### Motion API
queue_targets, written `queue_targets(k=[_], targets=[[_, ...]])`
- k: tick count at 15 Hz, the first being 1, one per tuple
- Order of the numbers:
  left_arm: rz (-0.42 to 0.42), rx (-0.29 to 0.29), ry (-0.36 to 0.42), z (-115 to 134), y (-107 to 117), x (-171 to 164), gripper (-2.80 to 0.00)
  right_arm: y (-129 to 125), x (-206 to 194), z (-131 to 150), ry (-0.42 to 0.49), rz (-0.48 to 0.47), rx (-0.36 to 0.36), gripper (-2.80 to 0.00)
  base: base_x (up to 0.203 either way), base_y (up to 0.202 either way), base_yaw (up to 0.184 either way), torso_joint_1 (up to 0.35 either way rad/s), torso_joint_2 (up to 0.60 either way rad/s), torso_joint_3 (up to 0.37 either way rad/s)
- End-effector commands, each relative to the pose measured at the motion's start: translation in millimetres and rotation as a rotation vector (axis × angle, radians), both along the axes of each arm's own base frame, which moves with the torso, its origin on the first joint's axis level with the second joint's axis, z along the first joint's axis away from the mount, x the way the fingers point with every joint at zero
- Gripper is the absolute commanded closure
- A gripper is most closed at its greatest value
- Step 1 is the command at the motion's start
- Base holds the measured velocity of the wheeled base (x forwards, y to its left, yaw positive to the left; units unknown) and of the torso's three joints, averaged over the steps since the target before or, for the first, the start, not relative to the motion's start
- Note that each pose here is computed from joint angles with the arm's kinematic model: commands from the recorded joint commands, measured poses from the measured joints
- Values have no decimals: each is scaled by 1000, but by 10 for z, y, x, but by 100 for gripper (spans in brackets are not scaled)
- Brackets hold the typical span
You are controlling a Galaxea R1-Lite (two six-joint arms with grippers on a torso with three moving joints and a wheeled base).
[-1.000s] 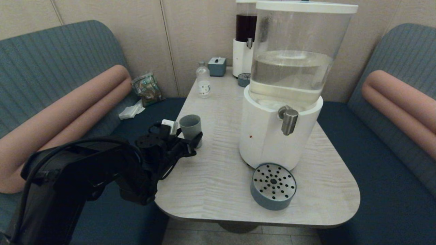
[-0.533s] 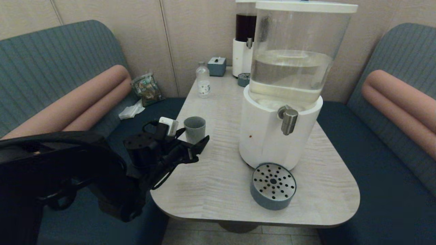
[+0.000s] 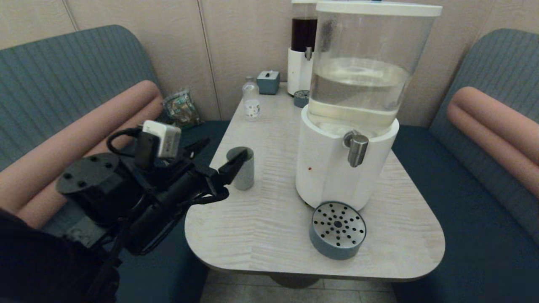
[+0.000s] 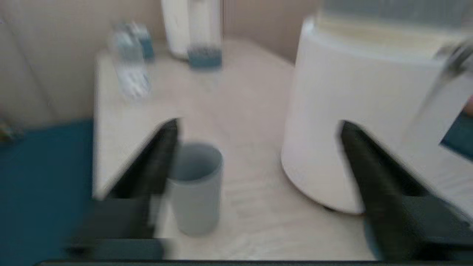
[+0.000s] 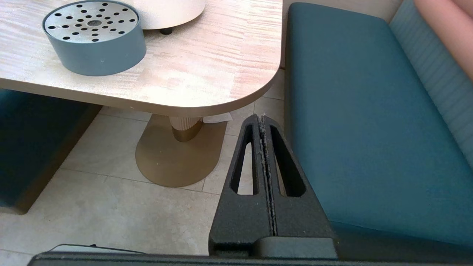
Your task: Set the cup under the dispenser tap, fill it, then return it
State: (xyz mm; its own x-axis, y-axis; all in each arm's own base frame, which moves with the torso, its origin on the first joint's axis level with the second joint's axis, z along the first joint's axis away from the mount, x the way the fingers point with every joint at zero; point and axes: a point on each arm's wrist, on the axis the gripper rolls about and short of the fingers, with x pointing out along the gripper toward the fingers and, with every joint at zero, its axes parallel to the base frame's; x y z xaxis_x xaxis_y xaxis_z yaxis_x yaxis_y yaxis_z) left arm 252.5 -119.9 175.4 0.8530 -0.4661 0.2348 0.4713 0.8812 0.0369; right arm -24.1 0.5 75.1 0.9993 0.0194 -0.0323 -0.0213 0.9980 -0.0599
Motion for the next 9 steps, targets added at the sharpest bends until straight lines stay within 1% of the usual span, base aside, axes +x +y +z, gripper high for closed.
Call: queue_targets(k=[1,3,5,7,9], targets=[[13,-42,-124,395,155,-333,0,0,0,0,0,1,-1,0,0,0,0,0,0,0],[47,-59,-194,710,360,-754,0,0,0,0,0,1,1,0,0,0,0,0,0,0],[120,-100,-255,974,644,-1267,0,0,0,0,0,1,-1,0,0,0,0,0,0,0],[222,-156,-305,1092,947,-1773,0,0,0,0,0,1,0,0,0,0,0,0,0,0],[329,-221,-369,1074,1159,-2269,0,0,0,0,0,1,-1,0,0,0,0,0,0,0]])
